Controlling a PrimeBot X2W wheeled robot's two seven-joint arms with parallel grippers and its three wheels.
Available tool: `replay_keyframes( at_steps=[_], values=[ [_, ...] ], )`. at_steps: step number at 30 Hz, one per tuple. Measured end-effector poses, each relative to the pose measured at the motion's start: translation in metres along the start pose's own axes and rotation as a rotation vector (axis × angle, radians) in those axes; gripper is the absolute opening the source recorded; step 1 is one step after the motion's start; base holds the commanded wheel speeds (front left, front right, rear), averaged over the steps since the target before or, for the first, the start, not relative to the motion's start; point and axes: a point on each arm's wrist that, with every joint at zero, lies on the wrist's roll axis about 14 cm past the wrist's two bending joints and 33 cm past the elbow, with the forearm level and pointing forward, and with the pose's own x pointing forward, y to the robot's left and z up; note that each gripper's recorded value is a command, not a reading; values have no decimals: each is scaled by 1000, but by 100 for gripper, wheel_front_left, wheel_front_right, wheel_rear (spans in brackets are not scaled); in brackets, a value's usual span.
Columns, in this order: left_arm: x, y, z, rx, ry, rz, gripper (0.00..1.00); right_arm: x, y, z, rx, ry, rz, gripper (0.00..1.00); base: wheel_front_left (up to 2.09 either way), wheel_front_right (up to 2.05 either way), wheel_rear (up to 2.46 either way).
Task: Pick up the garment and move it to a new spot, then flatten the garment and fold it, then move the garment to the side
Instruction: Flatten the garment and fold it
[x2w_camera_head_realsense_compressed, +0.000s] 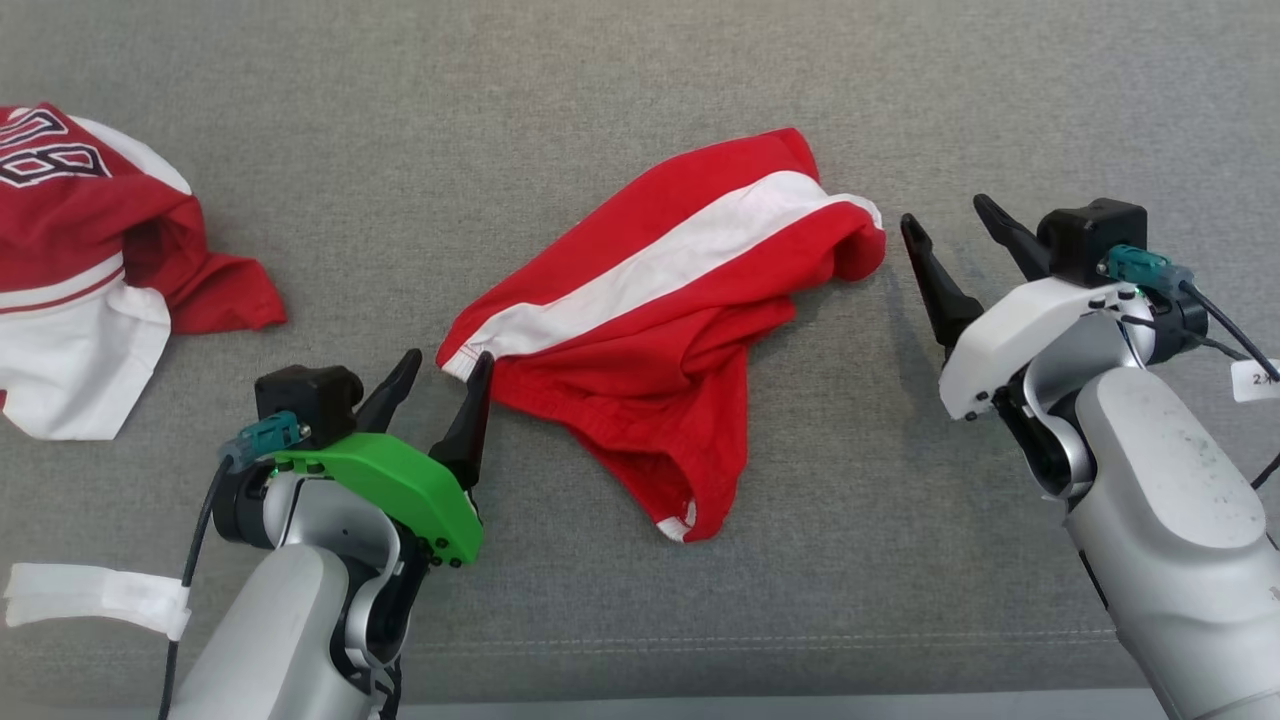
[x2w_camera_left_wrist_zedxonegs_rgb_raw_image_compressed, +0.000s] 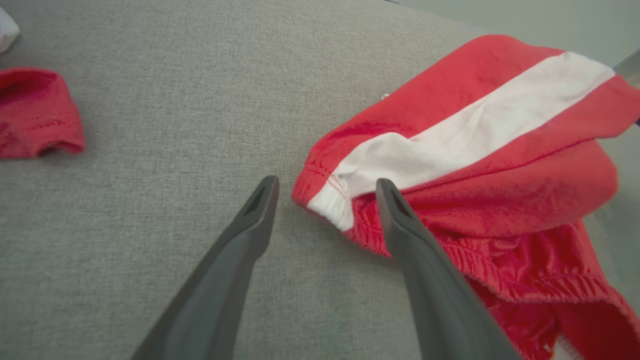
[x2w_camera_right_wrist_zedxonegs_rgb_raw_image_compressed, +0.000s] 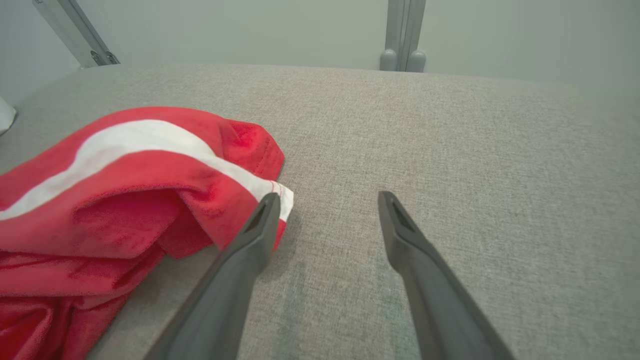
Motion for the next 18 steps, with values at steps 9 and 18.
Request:
replay_keyframes(
  at_steps=[9,18],
  values=[
    [2,31,-14,-59,21,80,100,38,28,-30,34,66,103,100,0,0,0],
    [7,25,-21,-90,44,34,28,46,49,-34,50,51,178,0,0,0,0]
  ],
)
